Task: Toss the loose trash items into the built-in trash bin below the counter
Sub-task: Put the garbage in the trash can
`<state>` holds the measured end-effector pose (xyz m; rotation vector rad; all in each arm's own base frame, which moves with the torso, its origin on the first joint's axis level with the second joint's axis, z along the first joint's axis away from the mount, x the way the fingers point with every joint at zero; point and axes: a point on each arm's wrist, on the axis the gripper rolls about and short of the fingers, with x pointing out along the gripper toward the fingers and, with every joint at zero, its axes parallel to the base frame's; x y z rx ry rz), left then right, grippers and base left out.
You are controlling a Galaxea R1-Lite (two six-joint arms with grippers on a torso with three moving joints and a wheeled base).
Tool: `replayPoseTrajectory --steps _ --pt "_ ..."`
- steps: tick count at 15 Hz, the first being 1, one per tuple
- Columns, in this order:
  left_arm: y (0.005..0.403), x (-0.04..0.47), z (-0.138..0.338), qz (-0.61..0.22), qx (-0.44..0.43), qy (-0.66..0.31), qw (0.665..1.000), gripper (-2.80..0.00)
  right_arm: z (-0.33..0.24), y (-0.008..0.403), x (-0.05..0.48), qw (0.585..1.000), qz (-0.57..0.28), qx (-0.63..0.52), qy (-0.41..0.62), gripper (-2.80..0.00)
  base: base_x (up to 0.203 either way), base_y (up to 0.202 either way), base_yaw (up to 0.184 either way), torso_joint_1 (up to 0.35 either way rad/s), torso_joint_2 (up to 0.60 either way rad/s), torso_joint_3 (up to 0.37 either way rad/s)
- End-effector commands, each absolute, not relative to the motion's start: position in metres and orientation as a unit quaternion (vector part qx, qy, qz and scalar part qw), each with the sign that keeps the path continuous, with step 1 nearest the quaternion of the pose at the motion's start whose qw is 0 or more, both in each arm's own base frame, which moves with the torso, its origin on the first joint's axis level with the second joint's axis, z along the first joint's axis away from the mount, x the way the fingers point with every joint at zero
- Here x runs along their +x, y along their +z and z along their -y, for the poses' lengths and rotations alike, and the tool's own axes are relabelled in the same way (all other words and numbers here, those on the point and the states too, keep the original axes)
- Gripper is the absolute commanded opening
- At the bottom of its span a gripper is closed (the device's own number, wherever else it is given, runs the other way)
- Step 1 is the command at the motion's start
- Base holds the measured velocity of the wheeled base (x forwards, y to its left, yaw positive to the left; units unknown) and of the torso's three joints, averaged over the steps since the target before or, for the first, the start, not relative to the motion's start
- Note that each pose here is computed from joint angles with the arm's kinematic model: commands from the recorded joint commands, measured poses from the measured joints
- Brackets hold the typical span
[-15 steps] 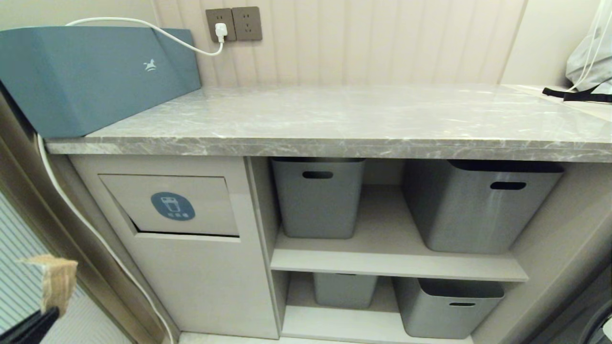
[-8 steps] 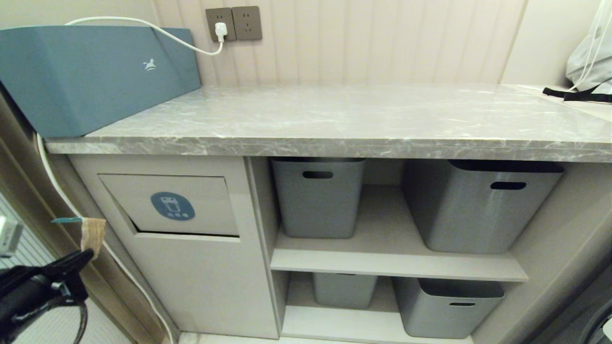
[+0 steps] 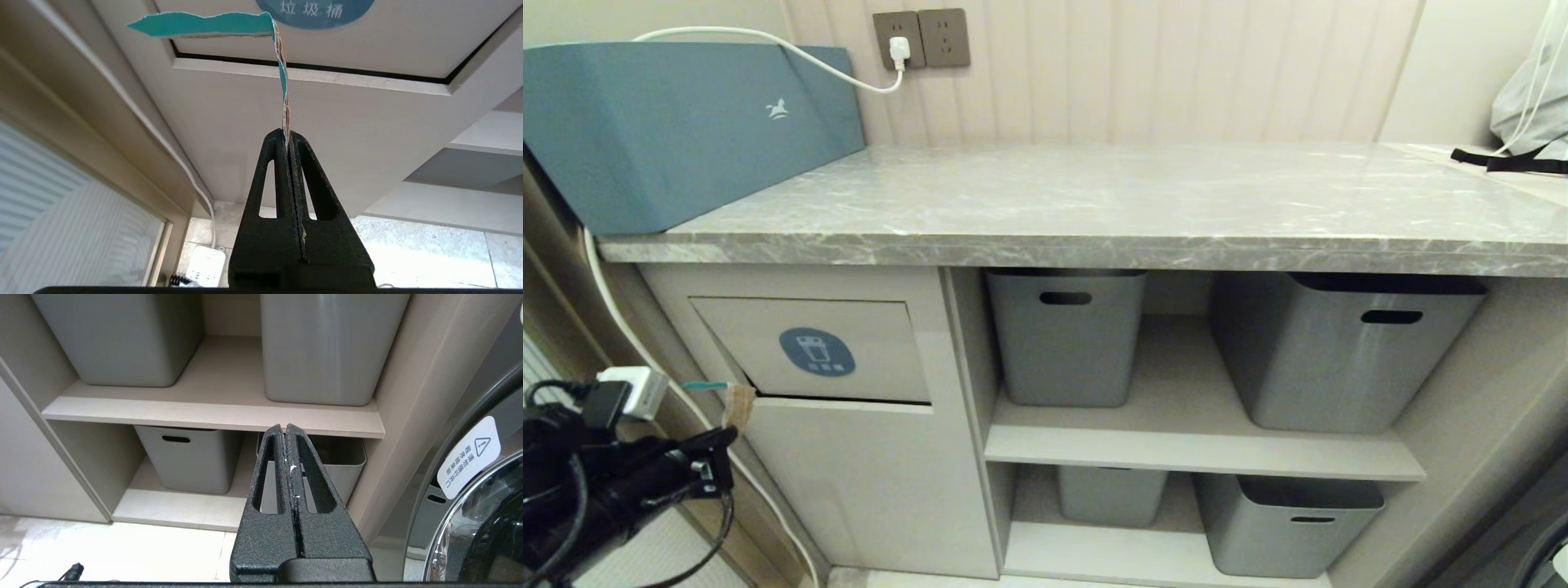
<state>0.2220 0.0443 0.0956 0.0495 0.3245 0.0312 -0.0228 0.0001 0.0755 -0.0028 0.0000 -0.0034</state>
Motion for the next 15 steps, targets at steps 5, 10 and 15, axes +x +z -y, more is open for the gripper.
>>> replayPoseTrajectory --steps 5,10,15 --pt "0.07 0.257 -0.039 -0.17 0.027 -0.011 0.985 -2.8 0.0 0.075 -0.023 1.0 0.0 -0.002 -0.002 -2.8 0.0 0.0 0.0 0.0 0.0 0.0" --pt "0.044 0.302 -0.034 -0.172 0.036 -0.031 0.984 -2.8 0.0 0.075 -0.023 1.0 0.0 -0.002 -0.002 -2.8 0.0 0.0 0.0 0.0 0.0 0.0" --pt "0.03 0.345 -0.029 -0.149 0.045 -0.044 0.987 -2.8 0.0 0.075 -0.023 1.0 0.0 -0.002 -0.002 -2.8 0.0 0.0 0.0 0.0 0.0 0.0"
